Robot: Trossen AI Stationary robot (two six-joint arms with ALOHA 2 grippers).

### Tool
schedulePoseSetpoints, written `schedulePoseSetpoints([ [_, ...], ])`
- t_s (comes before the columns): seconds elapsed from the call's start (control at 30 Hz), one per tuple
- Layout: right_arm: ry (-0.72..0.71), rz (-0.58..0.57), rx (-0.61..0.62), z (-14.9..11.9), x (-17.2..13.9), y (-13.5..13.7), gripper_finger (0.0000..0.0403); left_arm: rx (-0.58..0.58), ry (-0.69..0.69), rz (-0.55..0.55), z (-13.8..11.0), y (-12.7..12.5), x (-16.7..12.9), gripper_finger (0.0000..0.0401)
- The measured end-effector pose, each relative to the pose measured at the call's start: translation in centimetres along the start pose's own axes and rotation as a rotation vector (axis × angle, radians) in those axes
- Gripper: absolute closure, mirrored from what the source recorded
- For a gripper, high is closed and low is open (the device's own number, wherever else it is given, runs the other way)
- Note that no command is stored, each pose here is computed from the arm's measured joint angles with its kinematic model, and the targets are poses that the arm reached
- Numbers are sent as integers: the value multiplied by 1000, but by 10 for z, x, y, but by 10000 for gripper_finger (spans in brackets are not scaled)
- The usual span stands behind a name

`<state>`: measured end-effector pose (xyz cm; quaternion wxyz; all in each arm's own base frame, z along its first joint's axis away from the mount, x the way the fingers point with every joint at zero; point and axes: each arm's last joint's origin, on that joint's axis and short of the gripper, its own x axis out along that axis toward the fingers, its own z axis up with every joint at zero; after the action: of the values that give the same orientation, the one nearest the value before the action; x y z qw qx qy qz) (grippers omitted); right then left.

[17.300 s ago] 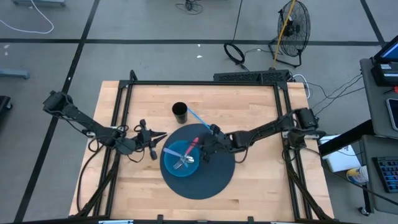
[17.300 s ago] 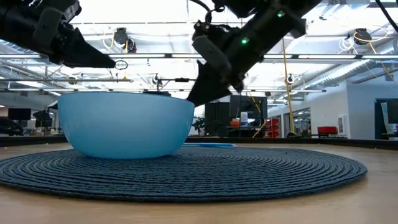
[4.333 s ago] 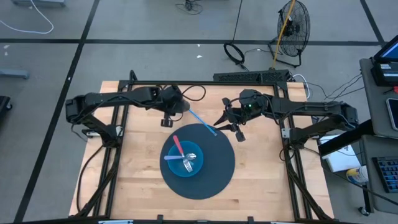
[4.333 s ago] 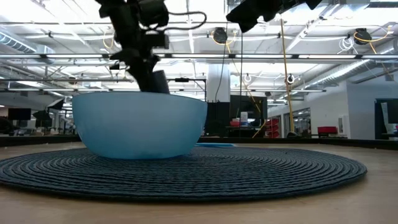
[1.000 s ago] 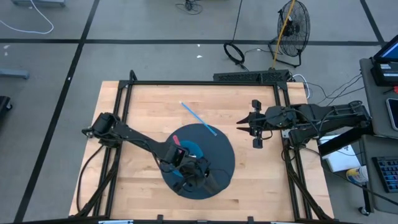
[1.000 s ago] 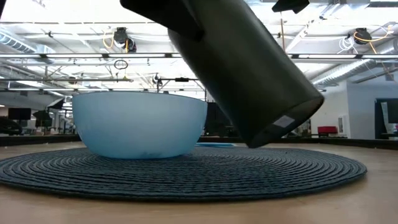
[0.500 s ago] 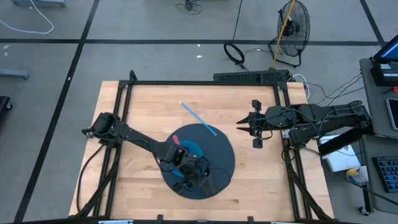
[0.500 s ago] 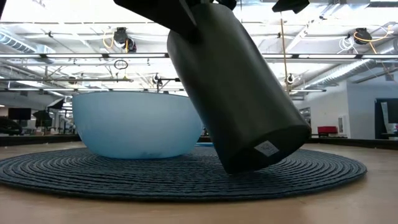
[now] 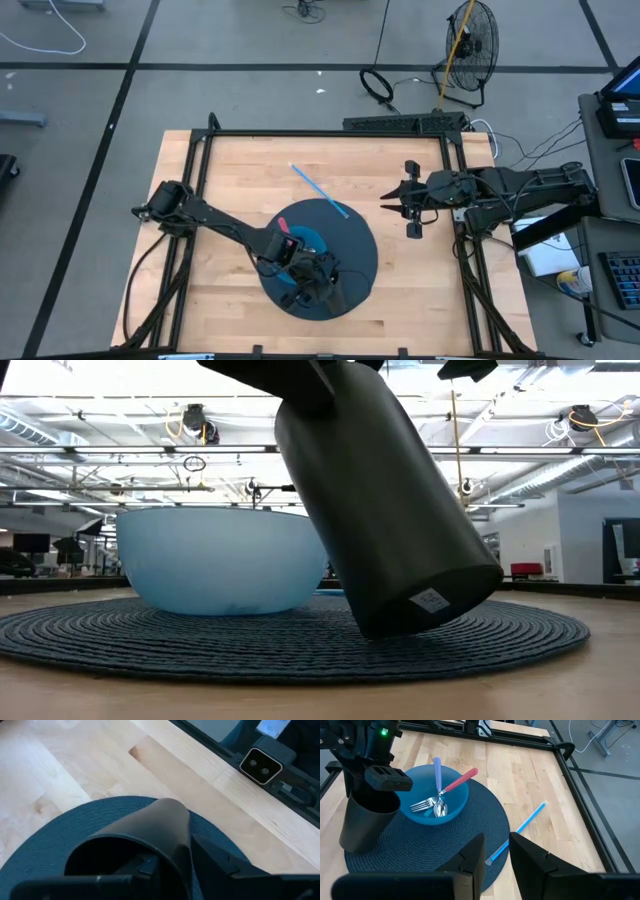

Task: Pick & Place Utensil
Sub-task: Put the black cup to the right of the blue bowl on the blue mat

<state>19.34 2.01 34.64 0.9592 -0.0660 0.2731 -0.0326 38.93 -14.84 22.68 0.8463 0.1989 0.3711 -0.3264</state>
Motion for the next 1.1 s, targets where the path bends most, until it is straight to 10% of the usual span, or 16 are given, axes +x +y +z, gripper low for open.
schedulePoseSetpoints([
  [1.1, 2, 1, 12, 0, 0, 0, 316, 42, -14, 30, 13, -2, -7, 303],
])
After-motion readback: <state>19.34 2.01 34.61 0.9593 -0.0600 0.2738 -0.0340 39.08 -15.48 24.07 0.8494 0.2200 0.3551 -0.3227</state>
